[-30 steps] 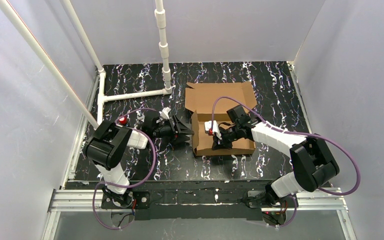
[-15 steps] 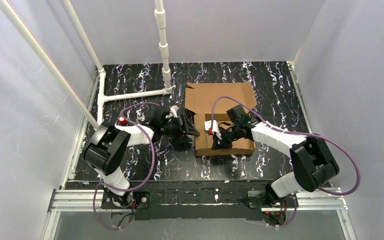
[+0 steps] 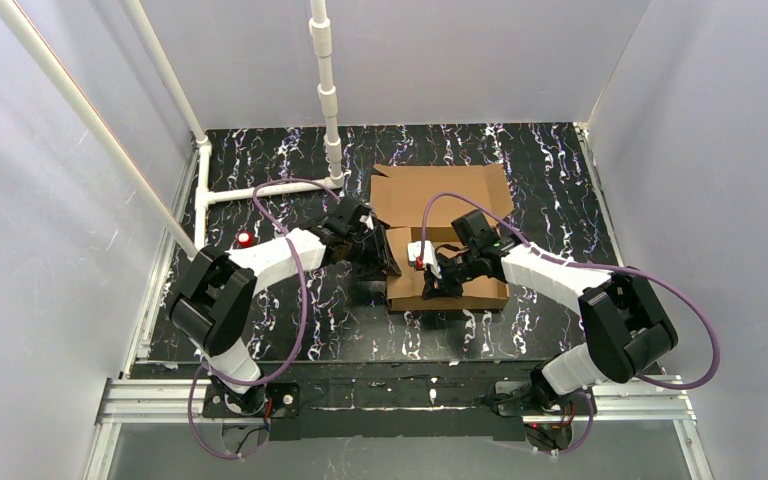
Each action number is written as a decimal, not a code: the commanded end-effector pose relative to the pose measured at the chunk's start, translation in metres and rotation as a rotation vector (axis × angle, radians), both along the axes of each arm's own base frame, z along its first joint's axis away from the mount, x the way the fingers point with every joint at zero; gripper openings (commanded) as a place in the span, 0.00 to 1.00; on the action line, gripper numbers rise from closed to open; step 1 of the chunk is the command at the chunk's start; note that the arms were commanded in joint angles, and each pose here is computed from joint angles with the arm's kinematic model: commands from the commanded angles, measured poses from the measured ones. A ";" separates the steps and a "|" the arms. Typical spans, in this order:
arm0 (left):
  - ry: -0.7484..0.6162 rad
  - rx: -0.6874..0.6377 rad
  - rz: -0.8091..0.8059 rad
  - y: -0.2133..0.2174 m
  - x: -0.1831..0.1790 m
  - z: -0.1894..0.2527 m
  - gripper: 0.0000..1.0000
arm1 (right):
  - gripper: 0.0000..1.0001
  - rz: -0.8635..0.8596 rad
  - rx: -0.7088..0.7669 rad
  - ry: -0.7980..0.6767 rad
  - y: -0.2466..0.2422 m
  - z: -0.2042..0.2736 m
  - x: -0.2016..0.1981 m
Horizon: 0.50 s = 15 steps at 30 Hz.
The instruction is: Fold the paper box
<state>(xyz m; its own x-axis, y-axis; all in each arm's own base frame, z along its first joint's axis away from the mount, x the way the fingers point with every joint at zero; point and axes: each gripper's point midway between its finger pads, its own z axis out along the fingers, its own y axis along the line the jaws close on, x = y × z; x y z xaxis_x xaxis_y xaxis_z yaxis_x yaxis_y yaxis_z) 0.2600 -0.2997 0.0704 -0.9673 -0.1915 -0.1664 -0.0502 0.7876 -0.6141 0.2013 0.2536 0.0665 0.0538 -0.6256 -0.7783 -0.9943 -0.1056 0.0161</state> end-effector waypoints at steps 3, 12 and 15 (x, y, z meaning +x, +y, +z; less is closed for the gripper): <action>0.020 0.185 -0.019 0.020 -0.007 -0.006 0.37 | 0.01 -0.035 -0.166 0.022 -0.025 -0.037 -0.004; 0.025 0.229 -0.045 0.019 -0.003 -0.011 0.41 | 0.01 -0.014 -0.153 0.030 -0.023 -0.035 -0.008; 0.018 0.209 -0.041 0.014 0.000 -0.008 0.45 | 0.01 0.007 -0.146 0.036 -0.022 -0.034 -0.012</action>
<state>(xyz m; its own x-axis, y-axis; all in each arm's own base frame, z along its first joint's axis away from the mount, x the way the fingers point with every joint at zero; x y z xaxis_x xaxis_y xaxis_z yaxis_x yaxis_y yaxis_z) 0.2597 -0.2910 0.0644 -0.9766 -0.1276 -0.1732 -0.0300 0.8779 -0.4779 0.2012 0.2541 0.0668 0.0565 -0.6237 -0.7796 -0.9939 -0.1090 0.0151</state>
